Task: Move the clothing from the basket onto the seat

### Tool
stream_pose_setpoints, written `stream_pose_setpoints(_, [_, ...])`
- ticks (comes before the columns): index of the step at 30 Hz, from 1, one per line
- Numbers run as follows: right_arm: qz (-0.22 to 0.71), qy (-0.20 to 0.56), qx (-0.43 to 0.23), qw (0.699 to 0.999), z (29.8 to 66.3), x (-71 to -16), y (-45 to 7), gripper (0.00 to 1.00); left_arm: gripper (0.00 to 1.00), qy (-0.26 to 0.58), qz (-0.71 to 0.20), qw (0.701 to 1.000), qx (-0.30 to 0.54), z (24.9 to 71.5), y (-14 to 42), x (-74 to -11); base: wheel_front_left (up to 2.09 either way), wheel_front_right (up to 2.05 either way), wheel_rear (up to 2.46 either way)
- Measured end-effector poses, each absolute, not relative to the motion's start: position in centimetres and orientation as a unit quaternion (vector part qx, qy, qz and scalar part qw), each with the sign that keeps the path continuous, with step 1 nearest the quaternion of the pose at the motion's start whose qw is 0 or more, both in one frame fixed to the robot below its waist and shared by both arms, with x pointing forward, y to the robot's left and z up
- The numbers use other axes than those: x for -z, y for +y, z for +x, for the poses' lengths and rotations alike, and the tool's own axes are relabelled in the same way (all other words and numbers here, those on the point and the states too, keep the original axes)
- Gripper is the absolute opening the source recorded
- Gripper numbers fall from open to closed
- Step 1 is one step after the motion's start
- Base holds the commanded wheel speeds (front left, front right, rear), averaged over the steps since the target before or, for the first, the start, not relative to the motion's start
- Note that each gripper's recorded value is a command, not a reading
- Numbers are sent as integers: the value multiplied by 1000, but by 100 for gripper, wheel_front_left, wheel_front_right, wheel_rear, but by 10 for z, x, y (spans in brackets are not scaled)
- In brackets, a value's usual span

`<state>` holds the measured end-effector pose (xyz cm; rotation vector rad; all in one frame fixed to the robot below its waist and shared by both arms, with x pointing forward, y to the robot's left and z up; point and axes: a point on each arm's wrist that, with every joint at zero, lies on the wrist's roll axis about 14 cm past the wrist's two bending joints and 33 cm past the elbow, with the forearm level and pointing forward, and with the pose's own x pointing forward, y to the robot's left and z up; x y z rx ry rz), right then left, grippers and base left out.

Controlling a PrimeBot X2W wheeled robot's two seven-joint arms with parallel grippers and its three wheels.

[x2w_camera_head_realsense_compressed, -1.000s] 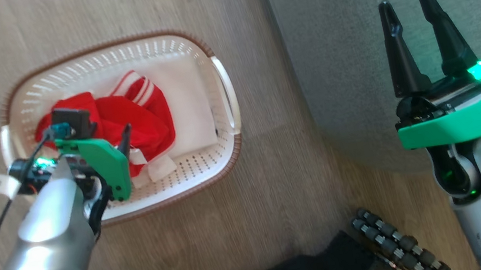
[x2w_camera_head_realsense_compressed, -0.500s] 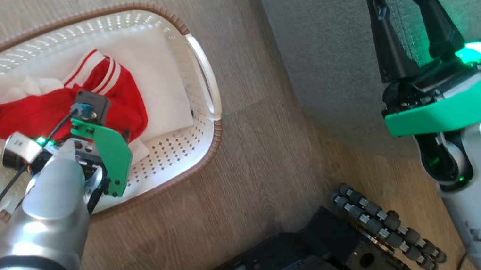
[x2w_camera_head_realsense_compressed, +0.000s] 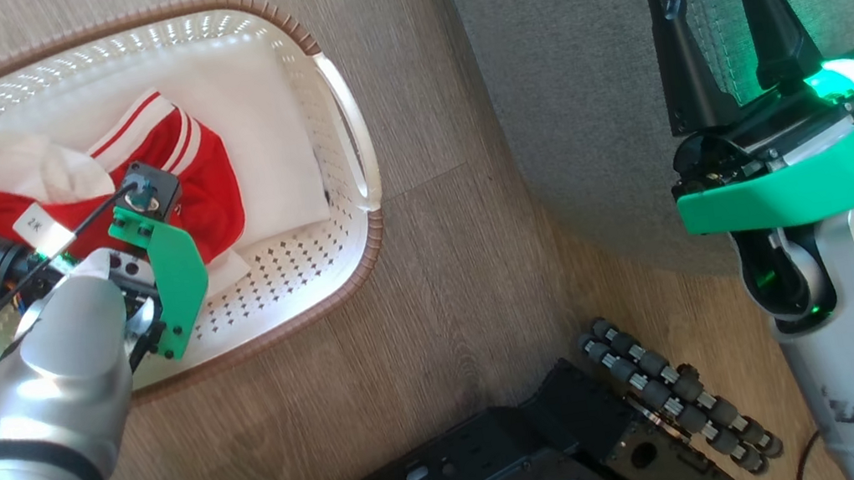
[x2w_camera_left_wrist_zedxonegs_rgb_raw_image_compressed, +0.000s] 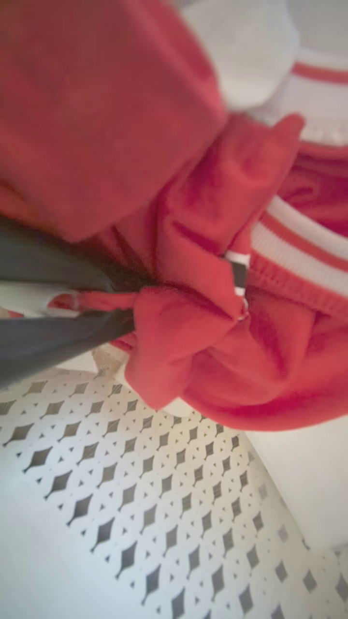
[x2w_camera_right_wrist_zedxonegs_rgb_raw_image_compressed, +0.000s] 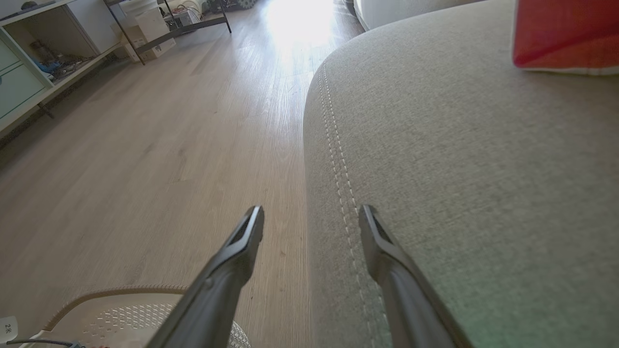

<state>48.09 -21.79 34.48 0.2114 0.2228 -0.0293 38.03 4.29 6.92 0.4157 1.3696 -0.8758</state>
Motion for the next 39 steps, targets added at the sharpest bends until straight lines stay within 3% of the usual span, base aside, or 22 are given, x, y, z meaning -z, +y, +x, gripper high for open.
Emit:
stream_pose_setpoints(12, [110,95,11,989,482,-361,-216,100,0,575,160,705,383,395,36,-93,0,0,0])
stream_pose_setpoints(29, [111,29,-18,993,467,-435,-207,100,0,434,43,820,370,424,-7,-214,0,0,0])
stream_pose_setpoints(39, [106,-12,-45,993,448,-483,-199,100,0,342,4,869,358,429,-11,-290,0,0,0])
